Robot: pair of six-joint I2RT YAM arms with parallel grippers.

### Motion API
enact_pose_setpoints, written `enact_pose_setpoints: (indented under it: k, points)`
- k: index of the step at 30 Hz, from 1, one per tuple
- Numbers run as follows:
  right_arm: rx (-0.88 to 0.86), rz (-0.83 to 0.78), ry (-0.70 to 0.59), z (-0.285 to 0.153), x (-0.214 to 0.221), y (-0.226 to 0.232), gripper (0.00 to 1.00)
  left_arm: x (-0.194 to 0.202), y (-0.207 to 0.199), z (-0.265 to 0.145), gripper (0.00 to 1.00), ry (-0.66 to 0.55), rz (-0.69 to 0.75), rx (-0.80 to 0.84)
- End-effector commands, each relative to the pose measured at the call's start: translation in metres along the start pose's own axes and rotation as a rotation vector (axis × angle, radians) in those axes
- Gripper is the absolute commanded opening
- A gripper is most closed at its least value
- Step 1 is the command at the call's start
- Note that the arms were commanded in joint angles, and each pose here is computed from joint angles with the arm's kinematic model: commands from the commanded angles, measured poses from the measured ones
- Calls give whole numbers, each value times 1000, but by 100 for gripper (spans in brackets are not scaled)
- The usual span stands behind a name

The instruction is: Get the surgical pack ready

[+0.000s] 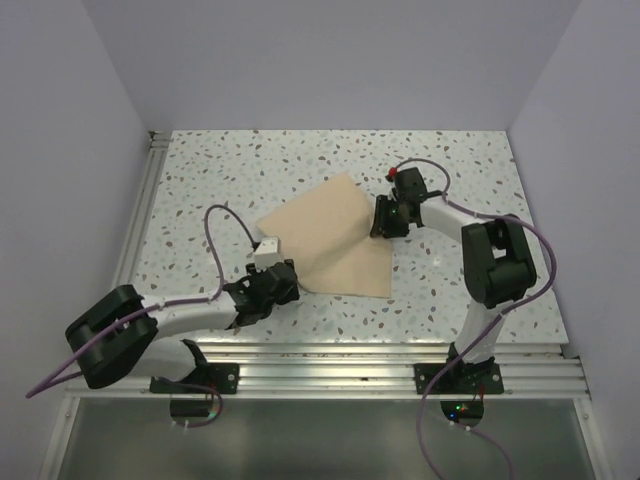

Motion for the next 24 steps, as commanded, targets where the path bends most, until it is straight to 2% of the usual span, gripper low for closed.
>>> enact_pose_setpoints:
  k: [1, 4, 5, 7, 9, 11, 12, 14, 17, 20, 24]
  points:
    - [102, 10, -83, -19, -8, -18, 52, -8, 18, -18, 75, 15, 30, -88]
    - [89, 10, -122, -32, -10, -16, 54, -29, 16, -37, 81, -6, 46, -62]
    - [84, 13, -135, -36, -11, -16, 57, -37, 14, -41, 81, -20, 62, -39]
    - [52, 19, -167, -47, -9, -11, 61, -64, 1, -55, 82, -75, 119, 53]
    - [23, 13, -202, -60, -9, -7, 62, -95, -18, -66, 81, -120, 213, 172]
    - [23, 14, -200, -62, 0, -12, 63, -105, -35, -68, 81, -90, 321, 254]
    - [5, 17, -206, -66, 4, -12, 63, -128, -46, -74, 80, -126, 382, 287]
    - [-15, 16, -203, -67, 8, -11, 64, -129, -65, -64, 79, -77, 484, 349]
    - [-30, 9, -192, -69, 17, -10, 66, -155, -92, -54, 78, -106, 613, 399]
    - [-41, 4, -182, -69, 26, -10, 67, -158, -110, -33, 77, -58, 717, 429]
    - [-50, 1, -171, -69, 34, -11, 67, -142, -122, 13, 73, 86, 800, 399]
Point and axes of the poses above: each gripper's point midway between its finger pads, its own z axis out along the fingers, its own y axis along the line the jaws close on, x = y × z, the point moved 5 cm from there along -z, back along the fingers, and after that the axes turned 12 degrees about z, right-handed, at the moved point
